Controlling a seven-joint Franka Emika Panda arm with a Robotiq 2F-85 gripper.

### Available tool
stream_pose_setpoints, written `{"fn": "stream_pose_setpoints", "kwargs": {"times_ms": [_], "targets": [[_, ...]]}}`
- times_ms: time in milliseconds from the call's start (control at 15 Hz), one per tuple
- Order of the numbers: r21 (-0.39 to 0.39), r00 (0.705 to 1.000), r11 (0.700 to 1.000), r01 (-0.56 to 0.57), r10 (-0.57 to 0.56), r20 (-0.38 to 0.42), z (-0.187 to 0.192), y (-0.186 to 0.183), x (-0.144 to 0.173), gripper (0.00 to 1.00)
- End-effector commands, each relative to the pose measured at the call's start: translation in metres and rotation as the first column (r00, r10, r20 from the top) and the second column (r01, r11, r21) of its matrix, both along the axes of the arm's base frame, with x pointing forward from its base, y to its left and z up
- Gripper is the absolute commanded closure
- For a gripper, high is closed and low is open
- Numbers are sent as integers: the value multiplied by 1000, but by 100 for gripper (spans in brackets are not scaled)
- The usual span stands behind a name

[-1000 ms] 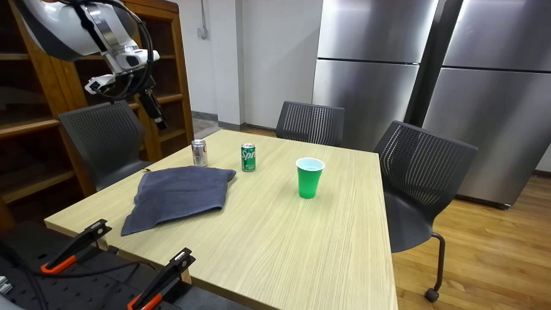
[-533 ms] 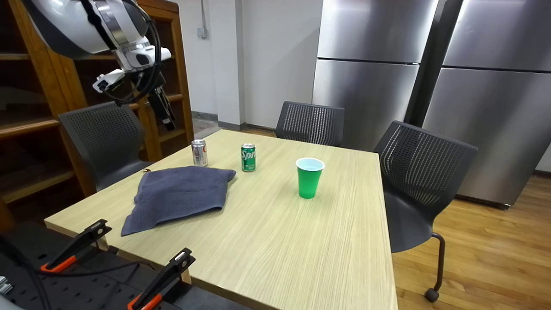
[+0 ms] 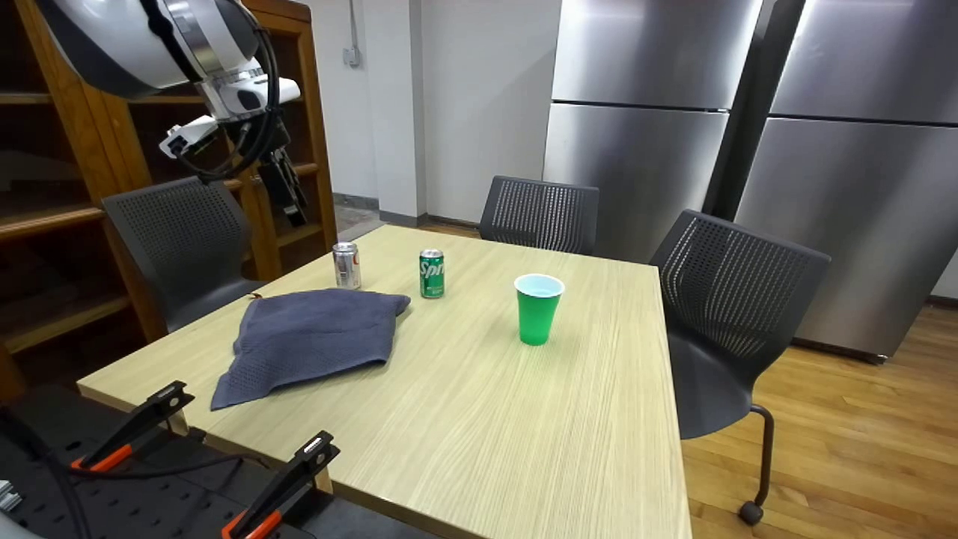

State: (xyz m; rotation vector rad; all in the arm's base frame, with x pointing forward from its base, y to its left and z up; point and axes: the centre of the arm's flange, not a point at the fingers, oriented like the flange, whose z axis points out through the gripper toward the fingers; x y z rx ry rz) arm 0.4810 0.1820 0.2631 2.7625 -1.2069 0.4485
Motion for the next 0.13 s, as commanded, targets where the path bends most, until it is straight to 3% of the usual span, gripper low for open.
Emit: {"fn": "stream_pose_setpoints", "kwargs": {"times_ms": [0,67], "targets": [[0,1000,1000,0,0,0,0,0,0,0],[0,1000,1000,0,0,0,0,0,0,0]]}}
